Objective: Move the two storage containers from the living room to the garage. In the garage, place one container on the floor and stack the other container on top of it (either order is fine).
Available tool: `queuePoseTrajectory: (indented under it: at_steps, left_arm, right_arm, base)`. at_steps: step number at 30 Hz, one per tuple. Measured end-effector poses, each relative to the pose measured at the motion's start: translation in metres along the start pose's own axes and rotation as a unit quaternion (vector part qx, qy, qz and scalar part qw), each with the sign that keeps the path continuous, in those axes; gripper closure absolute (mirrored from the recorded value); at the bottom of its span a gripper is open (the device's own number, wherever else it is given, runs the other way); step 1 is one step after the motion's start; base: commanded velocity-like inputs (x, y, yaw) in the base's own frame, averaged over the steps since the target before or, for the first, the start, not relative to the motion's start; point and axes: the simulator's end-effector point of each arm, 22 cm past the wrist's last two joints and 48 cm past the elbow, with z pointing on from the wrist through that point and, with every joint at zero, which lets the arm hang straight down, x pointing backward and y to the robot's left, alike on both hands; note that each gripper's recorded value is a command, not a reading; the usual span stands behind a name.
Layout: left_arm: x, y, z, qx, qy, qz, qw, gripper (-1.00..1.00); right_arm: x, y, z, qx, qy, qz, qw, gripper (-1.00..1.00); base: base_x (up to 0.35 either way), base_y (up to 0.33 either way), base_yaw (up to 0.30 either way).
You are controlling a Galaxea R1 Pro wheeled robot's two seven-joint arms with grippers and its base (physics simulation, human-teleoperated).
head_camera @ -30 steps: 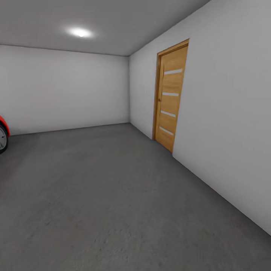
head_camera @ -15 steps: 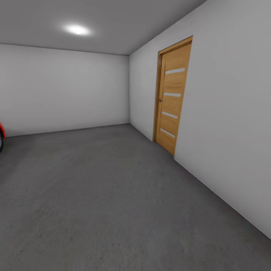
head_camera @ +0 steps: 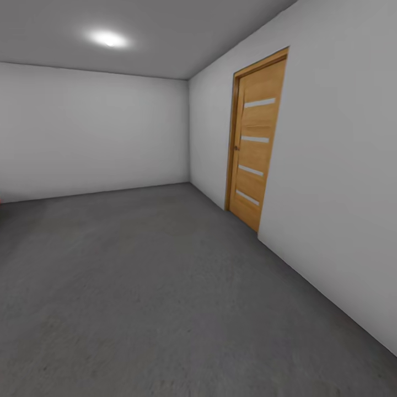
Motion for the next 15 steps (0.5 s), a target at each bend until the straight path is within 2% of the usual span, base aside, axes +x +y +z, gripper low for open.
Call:
queuePoseTrajectory:
  at_steps: [15]
  left_arm:
    - [-0.0007,-0.0009,0.0,0.001,-0.002,0.001,1.0,-1.0]
  right_arm:
    - [0.0,0.0,0.0,0.0,0.0,0.0,1.0,-1.0]
  base:
    - [0.322,0.0,0.0]
